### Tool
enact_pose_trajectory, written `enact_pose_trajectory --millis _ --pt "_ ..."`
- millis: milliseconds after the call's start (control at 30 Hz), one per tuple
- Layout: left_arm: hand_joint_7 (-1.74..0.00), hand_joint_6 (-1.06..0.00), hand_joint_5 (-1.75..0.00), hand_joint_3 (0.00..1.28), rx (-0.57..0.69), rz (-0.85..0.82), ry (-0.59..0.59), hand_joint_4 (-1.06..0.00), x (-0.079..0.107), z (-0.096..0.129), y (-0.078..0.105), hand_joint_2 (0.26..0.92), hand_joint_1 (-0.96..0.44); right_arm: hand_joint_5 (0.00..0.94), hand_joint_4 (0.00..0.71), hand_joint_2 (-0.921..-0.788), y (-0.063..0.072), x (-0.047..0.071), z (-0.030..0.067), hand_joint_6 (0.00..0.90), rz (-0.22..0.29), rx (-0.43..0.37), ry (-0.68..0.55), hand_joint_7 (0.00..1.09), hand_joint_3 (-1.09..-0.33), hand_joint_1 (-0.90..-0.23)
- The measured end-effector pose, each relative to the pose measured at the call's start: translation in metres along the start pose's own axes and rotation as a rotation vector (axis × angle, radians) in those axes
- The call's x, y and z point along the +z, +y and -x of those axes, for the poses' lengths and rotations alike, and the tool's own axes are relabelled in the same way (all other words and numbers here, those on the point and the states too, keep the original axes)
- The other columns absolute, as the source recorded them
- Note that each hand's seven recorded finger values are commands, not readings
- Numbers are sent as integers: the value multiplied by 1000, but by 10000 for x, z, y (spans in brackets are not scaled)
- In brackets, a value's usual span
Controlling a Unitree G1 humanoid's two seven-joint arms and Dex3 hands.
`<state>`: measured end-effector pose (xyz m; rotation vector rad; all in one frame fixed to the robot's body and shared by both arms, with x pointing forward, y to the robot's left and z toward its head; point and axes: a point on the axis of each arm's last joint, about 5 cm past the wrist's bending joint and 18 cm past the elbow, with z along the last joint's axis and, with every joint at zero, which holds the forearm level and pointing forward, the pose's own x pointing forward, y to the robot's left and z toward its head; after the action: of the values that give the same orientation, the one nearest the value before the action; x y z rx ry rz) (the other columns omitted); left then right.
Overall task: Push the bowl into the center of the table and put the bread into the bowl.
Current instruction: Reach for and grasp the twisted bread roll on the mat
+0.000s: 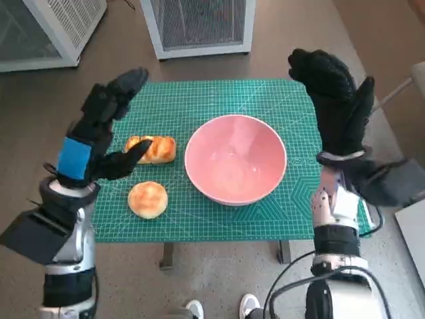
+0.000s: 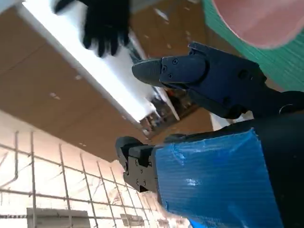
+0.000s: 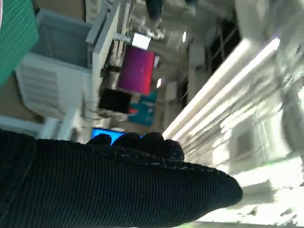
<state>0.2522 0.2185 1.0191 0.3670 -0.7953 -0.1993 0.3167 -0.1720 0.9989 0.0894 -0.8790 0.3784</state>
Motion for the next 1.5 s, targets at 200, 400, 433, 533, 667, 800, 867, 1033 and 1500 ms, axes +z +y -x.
enact_pose_trajectory --millis 200,400,433,533,667,800,867,1033,1500 --pt "-362 -203 -15 333 -25 -91 7 -341 -8 -46 106 921 -521 16 533 -921 59 142 40 196 6 53 -53 633 -458 -368" --pt "-363 -207 -11 296 -61 -162 13 -341 -23 -98 166 921 -477 2 505 -921 120 237 88 165 18 98 -80 633 -474 -366" --pt "-368 -206 -8 280 -71 -178 17 -325 -24 -107 172 921 -469 2 502 -921 122 245 97 163 19 101 -82 636 -477 -368" --pt "-383 -194 -5 221 -118 -237 39 -289 -29 -127 192 921 -454 1 499 -921 121 263 111 159 23 111 -82 642 -482 -370" --pt "-402 -161 -1 67 -212 -308 127 -232 -25 -155 232 888 -403 1 498 -921 104 282 113 159 21 114 -86 649 -481 -372" --pt "-297 -195 0 18 -299 -347 268 -183 -5 -186 269 837 -330 1 499 -921 94 288 113 161 19 110 -90 656 -478 -378" --pt "-205 -225 0 8 -333 -359 340 -158 3 -201 277 812 -288 2 501 -921 93 289 113 159 18 109 -91 658 -479 -379" --pt "-133 -250 0 1 -416 -412 527 -134 -3 -253 237 795 -216 3 504 -921 91 289 115 156 16 105 -93 661 -481 -377" --pt "-71 -274 0 0 -537 -561 792 -124 -146 -406 31 776 -111 3 504 -921 95 266 178 152 5 80 -70 665 -482 -374"
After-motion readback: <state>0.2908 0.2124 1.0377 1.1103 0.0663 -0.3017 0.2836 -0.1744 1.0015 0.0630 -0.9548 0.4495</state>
